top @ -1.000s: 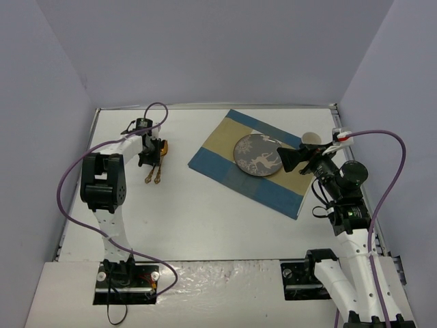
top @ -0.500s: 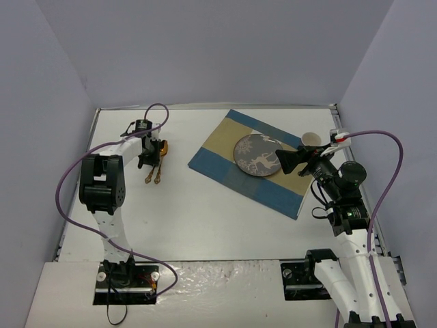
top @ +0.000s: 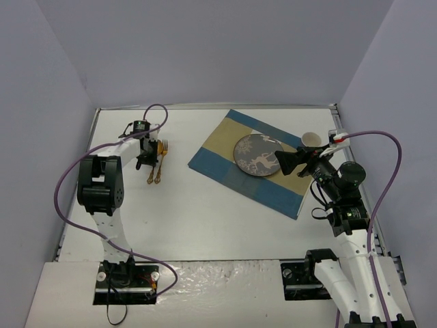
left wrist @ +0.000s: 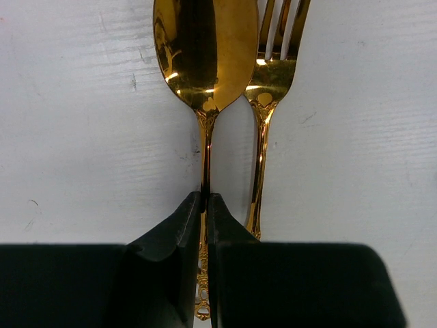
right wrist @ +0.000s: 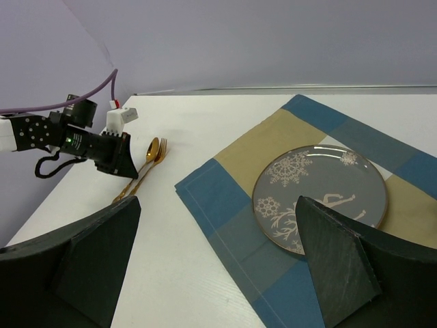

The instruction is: Set the dinner table for one person

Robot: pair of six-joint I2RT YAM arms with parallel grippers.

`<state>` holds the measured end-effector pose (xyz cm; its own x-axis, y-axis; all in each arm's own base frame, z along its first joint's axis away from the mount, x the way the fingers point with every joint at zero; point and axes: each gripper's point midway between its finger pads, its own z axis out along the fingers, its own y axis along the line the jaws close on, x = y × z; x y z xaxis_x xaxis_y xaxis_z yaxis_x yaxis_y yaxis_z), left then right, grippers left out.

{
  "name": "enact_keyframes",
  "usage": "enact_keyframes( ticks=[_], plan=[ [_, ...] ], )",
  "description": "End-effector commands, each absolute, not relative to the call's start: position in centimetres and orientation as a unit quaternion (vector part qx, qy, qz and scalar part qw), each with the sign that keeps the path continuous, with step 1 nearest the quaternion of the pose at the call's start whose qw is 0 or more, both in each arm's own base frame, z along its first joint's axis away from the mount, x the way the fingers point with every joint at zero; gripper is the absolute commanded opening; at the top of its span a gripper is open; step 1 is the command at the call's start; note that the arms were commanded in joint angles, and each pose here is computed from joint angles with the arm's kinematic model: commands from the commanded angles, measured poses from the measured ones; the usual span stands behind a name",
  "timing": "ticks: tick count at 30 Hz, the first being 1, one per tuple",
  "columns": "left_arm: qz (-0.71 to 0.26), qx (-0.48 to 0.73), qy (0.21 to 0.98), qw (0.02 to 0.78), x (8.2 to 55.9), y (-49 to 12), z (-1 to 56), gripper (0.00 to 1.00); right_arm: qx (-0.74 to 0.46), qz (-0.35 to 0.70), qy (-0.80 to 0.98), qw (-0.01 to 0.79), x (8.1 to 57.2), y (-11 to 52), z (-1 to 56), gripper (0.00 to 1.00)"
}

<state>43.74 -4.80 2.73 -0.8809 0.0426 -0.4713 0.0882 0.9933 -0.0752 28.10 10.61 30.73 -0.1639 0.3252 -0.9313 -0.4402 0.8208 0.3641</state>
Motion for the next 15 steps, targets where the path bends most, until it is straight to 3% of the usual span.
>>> enact_keyframes(
  ticks=[1,8,15],
  plan=[
    [-0.052,0.043,0.968,0.24,42.5,-4.7,4.2,0.0,-0.068,0.304,0.671,0.673,27.9,11.2,33.1,0.94],
    [-0.03,0.031,0.953,0.299,42.4,-4.0,11.0,0.0,-0.057,0.321,0.681,0.655,28.3,11.7,32.8,0.94],
    [-0.031,0.042,0.939,0.34,39.9,-7.1,16.3,0.0,-0.041,0.349,0.702,0.619,29.4,13.0,31.5,0.93]
  ],
)
